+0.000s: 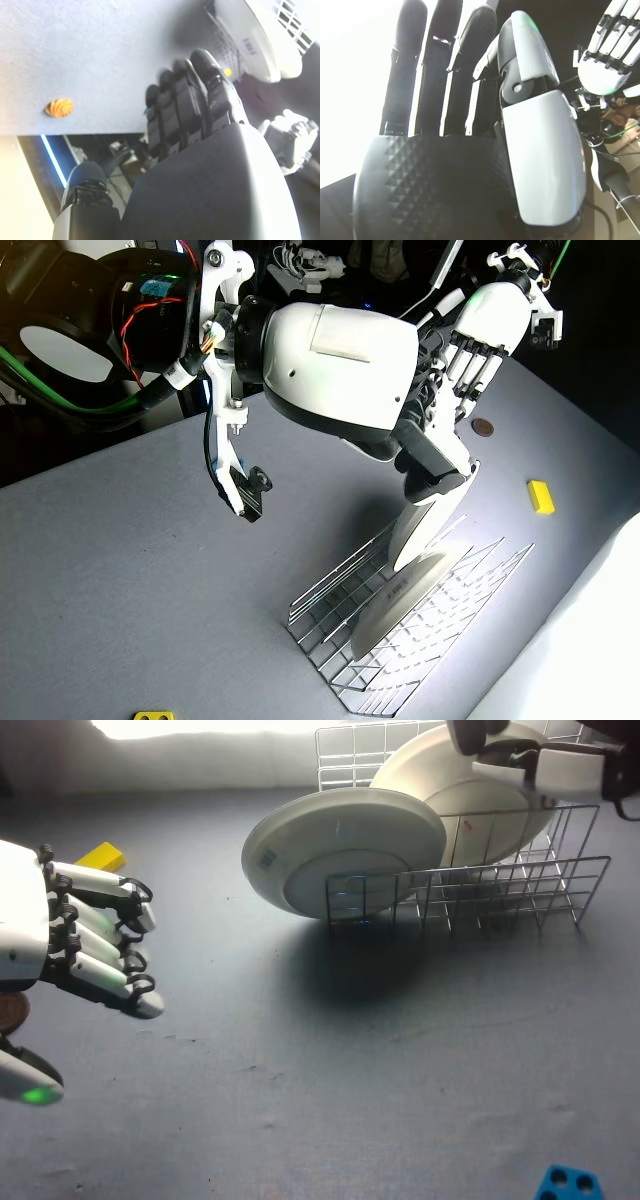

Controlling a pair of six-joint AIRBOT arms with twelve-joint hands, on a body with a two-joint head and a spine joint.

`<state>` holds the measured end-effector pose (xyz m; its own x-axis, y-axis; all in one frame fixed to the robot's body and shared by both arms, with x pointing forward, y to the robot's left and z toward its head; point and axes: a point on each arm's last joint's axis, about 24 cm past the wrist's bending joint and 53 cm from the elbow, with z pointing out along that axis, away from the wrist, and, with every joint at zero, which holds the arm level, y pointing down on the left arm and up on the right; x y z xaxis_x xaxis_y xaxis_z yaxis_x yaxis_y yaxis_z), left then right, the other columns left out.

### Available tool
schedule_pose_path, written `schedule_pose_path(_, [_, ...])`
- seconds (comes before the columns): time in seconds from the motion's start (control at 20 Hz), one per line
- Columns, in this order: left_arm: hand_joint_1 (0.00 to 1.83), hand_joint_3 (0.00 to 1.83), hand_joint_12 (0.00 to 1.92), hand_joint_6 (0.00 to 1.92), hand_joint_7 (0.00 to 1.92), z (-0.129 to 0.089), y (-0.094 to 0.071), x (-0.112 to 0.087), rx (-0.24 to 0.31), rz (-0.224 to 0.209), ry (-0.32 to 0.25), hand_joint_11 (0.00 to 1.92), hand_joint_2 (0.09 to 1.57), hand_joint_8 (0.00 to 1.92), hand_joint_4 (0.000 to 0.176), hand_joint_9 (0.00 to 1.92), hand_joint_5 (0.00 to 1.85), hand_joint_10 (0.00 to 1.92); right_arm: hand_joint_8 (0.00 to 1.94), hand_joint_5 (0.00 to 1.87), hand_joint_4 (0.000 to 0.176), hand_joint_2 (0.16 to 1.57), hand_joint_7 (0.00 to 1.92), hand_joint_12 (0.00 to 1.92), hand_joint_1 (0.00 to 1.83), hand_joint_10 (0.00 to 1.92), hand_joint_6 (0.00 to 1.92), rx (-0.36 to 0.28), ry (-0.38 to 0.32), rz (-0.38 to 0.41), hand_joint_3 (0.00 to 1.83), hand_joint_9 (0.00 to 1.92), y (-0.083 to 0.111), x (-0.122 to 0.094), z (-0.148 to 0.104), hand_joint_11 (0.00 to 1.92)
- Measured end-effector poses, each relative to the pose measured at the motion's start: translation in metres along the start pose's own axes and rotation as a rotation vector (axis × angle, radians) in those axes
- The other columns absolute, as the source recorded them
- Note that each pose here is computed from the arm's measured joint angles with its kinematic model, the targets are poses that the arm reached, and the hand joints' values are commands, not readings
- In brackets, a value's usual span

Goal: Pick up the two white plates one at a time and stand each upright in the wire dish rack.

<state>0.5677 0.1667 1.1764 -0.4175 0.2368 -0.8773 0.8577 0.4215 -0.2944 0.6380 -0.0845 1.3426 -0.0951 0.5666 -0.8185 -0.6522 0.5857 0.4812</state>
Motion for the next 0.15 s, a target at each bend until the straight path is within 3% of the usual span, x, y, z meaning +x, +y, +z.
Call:
schedule_pose_path(0.05, [0.23,0.00,1.58,0.03,0.77,0.0000,0.0000,0.0002,0.000,0.000,0.001,0.17,1.28,0.17,0.000,0.47,0.63,0.76,1.88,0.62,0.000,1.35,0.72,1.92,0.80,1.89,1.87,0.000,0.000,-0.001,0.01,0.72,0.0001,0.0000,0.0000,0.63])
schedule_pose_path(0.1, [0.27,0.00,1.71,0.03,0.70,0.0000,0.0001,0.0006,0.000,0.000,0.002,0.19,1.30,0.44,0.000,0.40,0.63,1.07,1.93,0.69,0.000,1.37,0.80,1.92,0.73,1.92,1.91,0.000,0.000,-0.001,0.01,0.79,0.0001,0.0000,0.0000,0.68])
schedule_pose_path(0.15, [0.33,0.00,1.73,0.07,0.56,0.0000,-0.0002,0.0006,0.001,0.000,0.002,0.22,1.33,0.94,0.000,0.40,0.65,1.35,1.94,0.81,0.000,1.40,0.90,1.92,0.66,1.92,1.92,0.000,0.000,-0.001,0.02,0.90,0.0001,-0.0001,0.0000,0.84])
